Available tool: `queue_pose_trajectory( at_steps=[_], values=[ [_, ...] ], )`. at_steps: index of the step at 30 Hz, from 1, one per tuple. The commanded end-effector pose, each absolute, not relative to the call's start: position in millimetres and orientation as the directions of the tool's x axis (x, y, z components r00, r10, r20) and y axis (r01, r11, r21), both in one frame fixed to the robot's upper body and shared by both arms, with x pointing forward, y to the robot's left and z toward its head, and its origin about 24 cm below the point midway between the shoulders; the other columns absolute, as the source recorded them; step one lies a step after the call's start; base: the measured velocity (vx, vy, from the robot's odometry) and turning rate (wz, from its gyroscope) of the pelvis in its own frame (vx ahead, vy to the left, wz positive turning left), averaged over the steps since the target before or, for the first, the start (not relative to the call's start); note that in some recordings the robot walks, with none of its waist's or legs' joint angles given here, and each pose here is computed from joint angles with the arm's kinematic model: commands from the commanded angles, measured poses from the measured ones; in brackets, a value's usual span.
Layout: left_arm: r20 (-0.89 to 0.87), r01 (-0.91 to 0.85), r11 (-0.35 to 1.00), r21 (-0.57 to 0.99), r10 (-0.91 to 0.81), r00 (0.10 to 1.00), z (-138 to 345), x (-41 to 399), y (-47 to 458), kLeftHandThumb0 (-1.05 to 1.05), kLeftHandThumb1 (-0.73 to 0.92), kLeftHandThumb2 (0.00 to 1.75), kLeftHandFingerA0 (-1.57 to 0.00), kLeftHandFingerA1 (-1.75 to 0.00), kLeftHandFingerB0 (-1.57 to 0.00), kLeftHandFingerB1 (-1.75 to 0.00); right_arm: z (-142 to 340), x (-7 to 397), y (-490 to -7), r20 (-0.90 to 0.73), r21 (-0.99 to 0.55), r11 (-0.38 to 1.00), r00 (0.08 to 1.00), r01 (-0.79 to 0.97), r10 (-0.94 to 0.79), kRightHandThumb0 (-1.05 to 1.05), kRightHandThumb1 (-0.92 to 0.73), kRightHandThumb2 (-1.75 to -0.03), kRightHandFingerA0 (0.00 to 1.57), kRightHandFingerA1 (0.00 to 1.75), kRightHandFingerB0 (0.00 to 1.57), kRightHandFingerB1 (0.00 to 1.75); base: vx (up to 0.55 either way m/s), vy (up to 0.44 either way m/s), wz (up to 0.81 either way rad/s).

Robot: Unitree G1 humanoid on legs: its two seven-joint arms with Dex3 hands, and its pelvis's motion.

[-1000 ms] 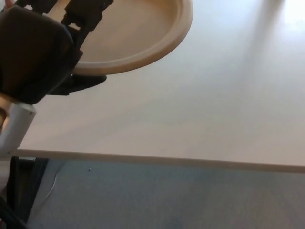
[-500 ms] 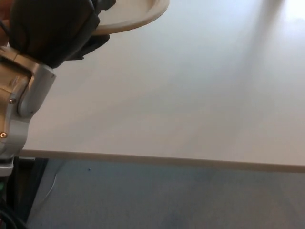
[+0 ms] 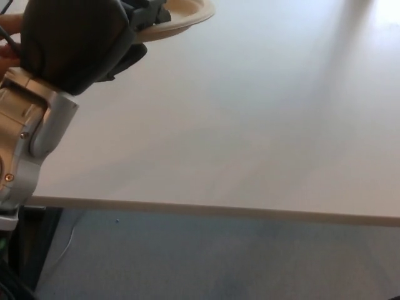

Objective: A person passes a plate to the robot and the robot grabs it with its left hand and places it at the centre of the table infront of it

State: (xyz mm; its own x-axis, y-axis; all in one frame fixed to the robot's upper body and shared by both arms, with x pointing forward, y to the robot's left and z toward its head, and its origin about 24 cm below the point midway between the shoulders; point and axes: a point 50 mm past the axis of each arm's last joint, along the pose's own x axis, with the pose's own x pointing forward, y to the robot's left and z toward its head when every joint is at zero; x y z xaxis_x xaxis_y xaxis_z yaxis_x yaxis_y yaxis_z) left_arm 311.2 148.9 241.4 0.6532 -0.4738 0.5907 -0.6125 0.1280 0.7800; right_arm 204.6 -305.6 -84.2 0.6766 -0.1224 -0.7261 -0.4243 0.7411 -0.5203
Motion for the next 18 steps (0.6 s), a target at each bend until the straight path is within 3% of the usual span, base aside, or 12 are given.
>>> queue_pose_trajectory(
  at_steps=[1, 2, 3, 4, 6, 7, 8, 12, 15, 18],
  values=[
    [0.643, -0.668, 0.156, 0.728, -0.493, 0.585, 245, 307, 148, -0.24, 0.62, 0.59, -0.87, -1.42, -0.75, -0.96, -82, 204, -312, -0.730, -0.537, 0.725, 0.668, -0.431, -0.144, -0.75, -0.85, -0.65, 0.43, 0.65, 0.37, 0.48, 0.00, 0.000, 0.00],
    [0.650, -0.665, 0.178, 0.726, -0.494, 0.577, 245, 307, 147, -0.24, 0.61, 0.59, -0.94, -1.31, -0.83, -0.65, -82, 204, -312, -0.733, -0.533, 0.727, 0.665, -0.433, -0.142, -0.75, -0.85, -0.65, 0.42, 0.64, 0.37, 0.48, 0.00, 0.000, 0.00],
    [0.651, -0.664, 0.181, 0.725, -0.494, 0.576, 245, 307, 147, -0.24, 0.61, 0.59, -0.94, -1.31, -0.83, -0.65, -82, 204, -312, -0.733, -0.533, 0.727, 0.665, -0.433, -0.142, -0.75, -0.85, -0.65, 0.42, 0.64, 0.37, 0.48, 0.00, 0.000, 0.00],
    [0.655, -0.670, 0.182, 0.720, -0.496, 0.570, 245, 308, 147, -0.26, 0.61, 0.59, -0.98, -1.20, -0.85, -0.56, -82, 204, -312, -0.733, -0.536, 0.724, 0.664, -0.434, -0.144, -0.75, -0.85, -0.65, 0.39, 0.60, 0.37, 0.48, 0.00, 0.000, 0.00],
    [0.667, -0.679, 0.188, 0.710, -0.487, 0.563, 248, 310, 147, -0.27, 0.61, 0.59, -0.96, -1.23, -0.86, -0.57, -79, 210, -311, -0.726, -0.542, 0.720, 0.673, -0.432, -0.142, -0.75, -0.85, -0.65, 0.38, 0.60, 0.37, 0.47, 0.00, 0.000, 0.00],
    [0.658, -0.671, 0.180, 0.719, -0.490, 0.572, 246, 313, 145, -0.25, 0.59, 0.59, -0.96, -1.23, -0.84, -0.56, -79, 210, -311, -0.727, -0.544, 0.718, 0.672, -0.434, -0.145, -0.70, -0.64, -1.09, 0.39, 0.65, 0.29, 0.56, 0.00, 0.000, 0.00],
    [0.652, -0.669, 0.174, 0.723, -0.493, 0.576, 246, 315, 145, -0.23, 0.60, 0.58, -0.94, -1.23, -0.82, -0.63, -79, 210, -311, -0.726, -0.546, 0.716, 0.672, -0.435, -0.146, -0.75, -0.85, -0.65, 0.39, 0.57, 0.36, 0.45, 0.00, 0.000, 0.00],
    [0.625, -0.635, 0.171, 0.754, -0.485, 0.611, 235, 330, 142, -0.26, 0.62, 0.59, -0.98, -1.22, -0.81, -0.65, -78, 211, -311, -0.725, -0.541, 0.721, 0.675, -0.432, -0.140, -0.74, -0.85, -0.65, 0.39, 0.57, 0.37, 0.46, 0.00, 0.000, 0.00],
    [0.586, -0.591, 0.159, 0.791, -0.476, 0.656, 219, 342, 140, -0.24, 0.59, 0.57, -0.95, -1.39, -0.87, -0.57, -78, 211, -311, -0.725, -0.549, 0.711, 0.674, -0.439, -0.144, -0.75, -0.86, -0.66, 0.39, 0.57, 0.37, 0.46, 0.00, 0.000, 0.00],
    [0.574, -0.577, 0.155, 0.802, -0.469, 0.671, 210, 349, 140, -0.24, 0.59, 0.58, -0.93, -1.45, -0.86, -0.63, -78, 212, -310, -0.725, -0.551, 0.707, 0.674, -0.443, -0.143, -0.76, -0.86, -0.66, 0.39, 0.58, 0.37, 0.46, 0.00, 0.000, 0.00]
  ],
)
